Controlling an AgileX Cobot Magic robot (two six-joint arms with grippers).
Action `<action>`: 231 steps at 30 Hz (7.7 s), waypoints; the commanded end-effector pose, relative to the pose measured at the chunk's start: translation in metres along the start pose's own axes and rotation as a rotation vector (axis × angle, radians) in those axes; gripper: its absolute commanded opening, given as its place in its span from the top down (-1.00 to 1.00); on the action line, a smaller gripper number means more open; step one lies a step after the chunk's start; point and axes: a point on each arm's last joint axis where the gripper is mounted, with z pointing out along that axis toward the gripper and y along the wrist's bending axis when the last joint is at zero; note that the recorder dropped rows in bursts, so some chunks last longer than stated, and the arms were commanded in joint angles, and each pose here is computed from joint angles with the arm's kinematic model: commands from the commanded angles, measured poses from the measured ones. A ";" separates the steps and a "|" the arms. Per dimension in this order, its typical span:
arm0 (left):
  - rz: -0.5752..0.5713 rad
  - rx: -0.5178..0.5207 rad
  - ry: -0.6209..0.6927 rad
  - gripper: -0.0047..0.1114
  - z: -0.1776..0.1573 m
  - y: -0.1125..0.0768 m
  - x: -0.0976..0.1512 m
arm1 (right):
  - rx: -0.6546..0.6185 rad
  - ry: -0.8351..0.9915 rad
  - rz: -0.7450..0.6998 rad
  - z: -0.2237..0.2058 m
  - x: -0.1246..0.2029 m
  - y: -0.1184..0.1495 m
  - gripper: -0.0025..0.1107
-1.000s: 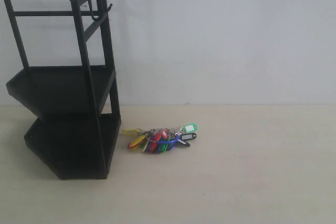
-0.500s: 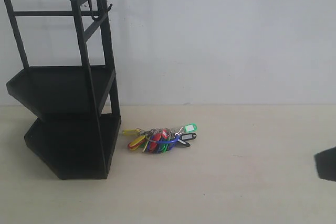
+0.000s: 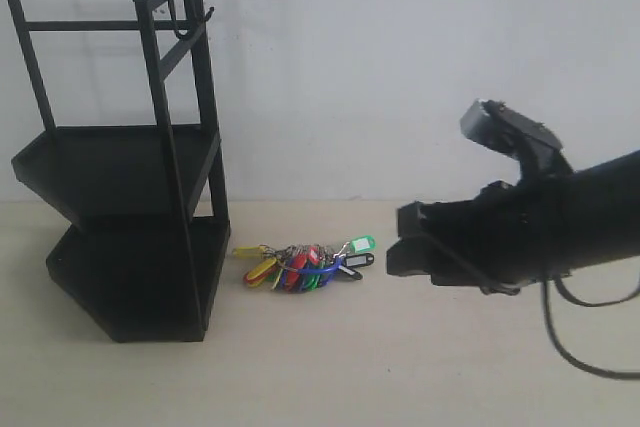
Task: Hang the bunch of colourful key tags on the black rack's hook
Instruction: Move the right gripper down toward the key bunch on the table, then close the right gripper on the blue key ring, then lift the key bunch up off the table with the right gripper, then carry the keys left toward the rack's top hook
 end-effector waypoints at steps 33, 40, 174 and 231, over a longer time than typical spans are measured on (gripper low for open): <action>-0.005 0.003 -0.003 0.84 0.000 0.000 -0.001 | -0.071 -0.020 0.799 0.197 -0.052 -0.064 0.06; -0.005 0.003 -0.003 0.84 0.000 0.000 -0.001 | -0.029 -0.054 0.836 0.202 -0.050 -0.072 0.06; -0.005 0.004 -0.006 0.84 0.000 0.000 -0.001 | 0.119 -0.246 -0.763 -0.063 -0.053 0.101 0.96; -0.005 0.002 -0.002 0.84 0.000 0.000 -0.001 | 0.043 -0.651 -0.705 0.021 -0.119 0.141 0.96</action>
